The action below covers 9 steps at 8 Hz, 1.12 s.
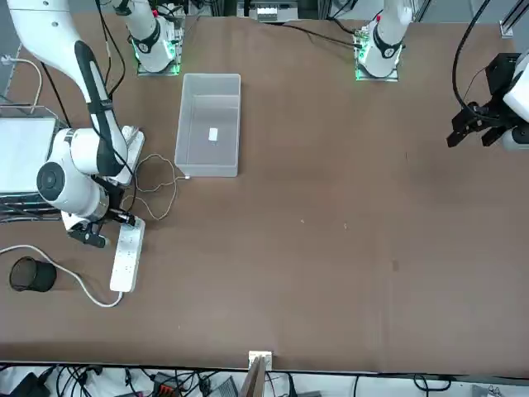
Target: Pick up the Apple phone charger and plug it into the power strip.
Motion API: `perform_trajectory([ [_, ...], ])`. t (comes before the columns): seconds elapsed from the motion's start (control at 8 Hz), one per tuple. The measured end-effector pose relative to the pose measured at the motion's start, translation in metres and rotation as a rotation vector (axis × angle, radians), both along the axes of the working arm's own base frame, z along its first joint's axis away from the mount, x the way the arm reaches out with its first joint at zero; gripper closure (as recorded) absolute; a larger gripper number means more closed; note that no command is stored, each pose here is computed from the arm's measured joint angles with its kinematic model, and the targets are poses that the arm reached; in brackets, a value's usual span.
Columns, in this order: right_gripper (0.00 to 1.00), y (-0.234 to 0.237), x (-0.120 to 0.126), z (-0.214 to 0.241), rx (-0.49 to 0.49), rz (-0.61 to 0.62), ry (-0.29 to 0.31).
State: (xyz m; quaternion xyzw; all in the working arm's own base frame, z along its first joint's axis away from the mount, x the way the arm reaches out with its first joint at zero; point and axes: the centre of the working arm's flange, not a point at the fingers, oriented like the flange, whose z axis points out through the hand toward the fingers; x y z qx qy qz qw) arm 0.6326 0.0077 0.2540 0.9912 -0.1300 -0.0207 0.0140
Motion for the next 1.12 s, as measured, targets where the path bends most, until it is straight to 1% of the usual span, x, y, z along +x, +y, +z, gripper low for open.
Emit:
perform_trajectory([
  [1.12,0.63,0.004,0.0,0.0,0.0,0.011,-0.001],
])
